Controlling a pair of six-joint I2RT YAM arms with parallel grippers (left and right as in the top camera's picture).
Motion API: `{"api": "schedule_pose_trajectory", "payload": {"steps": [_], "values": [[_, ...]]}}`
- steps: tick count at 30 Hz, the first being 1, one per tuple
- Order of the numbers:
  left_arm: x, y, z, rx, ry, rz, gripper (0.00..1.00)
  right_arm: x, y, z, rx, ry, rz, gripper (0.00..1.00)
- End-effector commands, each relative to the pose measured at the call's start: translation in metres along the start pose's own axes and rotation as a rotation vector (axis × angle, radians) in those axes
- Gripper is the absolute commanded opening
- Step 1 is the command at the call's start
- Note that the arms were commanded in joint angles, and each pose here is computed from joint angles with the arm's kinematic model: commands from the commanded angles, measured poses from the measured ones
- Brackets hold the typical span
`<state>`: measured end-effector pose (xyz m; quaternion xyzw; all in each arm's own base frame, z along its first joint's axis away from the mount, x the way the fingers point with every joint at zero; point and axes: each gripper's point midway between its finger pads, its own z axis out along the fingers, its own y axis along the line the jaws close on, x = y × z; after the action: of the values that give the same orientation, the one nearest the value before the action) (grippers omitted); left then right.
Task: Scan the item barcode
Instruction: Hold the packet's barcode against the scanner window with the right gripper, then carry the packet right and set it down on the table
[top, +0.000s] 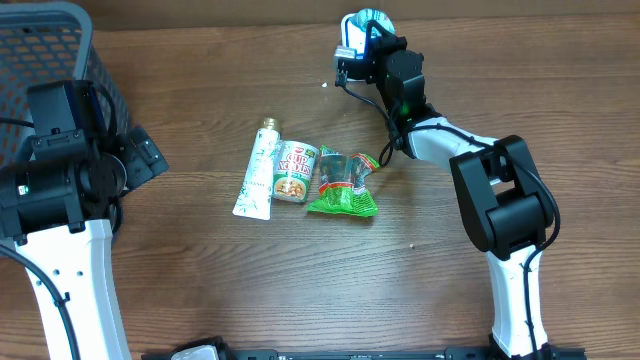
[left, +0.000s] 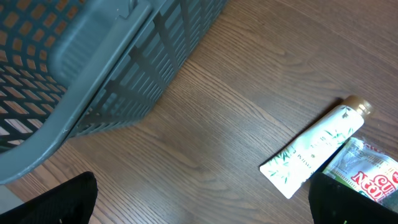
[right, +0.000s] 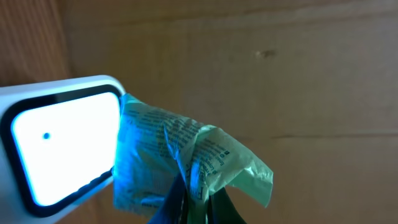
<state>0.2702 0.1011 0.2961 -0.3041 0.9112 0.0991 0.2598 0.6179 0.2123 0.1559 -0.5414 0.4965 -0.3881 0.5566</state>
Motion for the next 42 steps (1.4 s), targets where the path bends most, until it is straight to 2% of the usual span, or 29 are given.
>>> {"api": "schedule_pose_trajectory", "payload": {"steps": [1, 4, 7, 12, 15, 18, 20, 26, 31, 36, 42], "values": [[0.0, 0.001, -0.002, 0.005, -0.006, -0.018, 1.0, -0.007, -0.082, -0.015, 0.094, 0.02, 0.17, 0.04], [0.0, 0.001, -0.002, 0.005, -0.006, -0.019, 1.0, -0.007, -0.105, -0.033, 0.035, 0.045, 0.272, 0.04], [0.0, 0.001, -0.002, 0.005, -0.006, -0.019, 1.0, -0.009, -0.137, -0.062, -0.016, 0.047, 0.479, 0.04], [0.0, 0.001, -0.002, 0.005, -0.006, -0.019, 1.0, -0.021, -0.192, -0.138, -0.162, 0.005, 1.08, 0.04], [0.0, 0.001, -0.002, 0.005, -0.007, -0.019, 1.0, -0.025, -0.198, -0.189, -0.327, 0.037, 1.4, 0.04], [0.0, 0.001, -0.002, 0.005, -0.007, -0.019, 1.0, -0.016, -0.187, -0.239, -0.485, 0.146, 1.582, 0.04], [0.0, 0.001, -0.002, 0.005, -0.006, -0.019, 1.0, 0.003, -0.172, -0.267, -0.535, 0.287, 1.671, 0.04], [0.0, 0.001, -0.002, 0.005, -0.006, -0.019, 1.0, 0.072, -0.126, -0.305, -0.584, 0.629, 1.757, 0.04], [0.0, 0.001, -0.002, 0.005, -0.006, -0.019, 1.0, 0.109, -0.092, -0.304, -0.661, 0.727, 1.844, 0.04], [0.0, 0.001, -0.002, 0.005, -0.007, -0.019, 1.0, 0.134, -0.033, -0.285, -0.743, 0.858, 1.894, 0.04], [0.0, 0.001, -0.002, 0.005, -0.007, -0.019, 1.0, 0.146, 0.033, -0.269, -0.876, 0.95, 1.84, 0.04]]}}
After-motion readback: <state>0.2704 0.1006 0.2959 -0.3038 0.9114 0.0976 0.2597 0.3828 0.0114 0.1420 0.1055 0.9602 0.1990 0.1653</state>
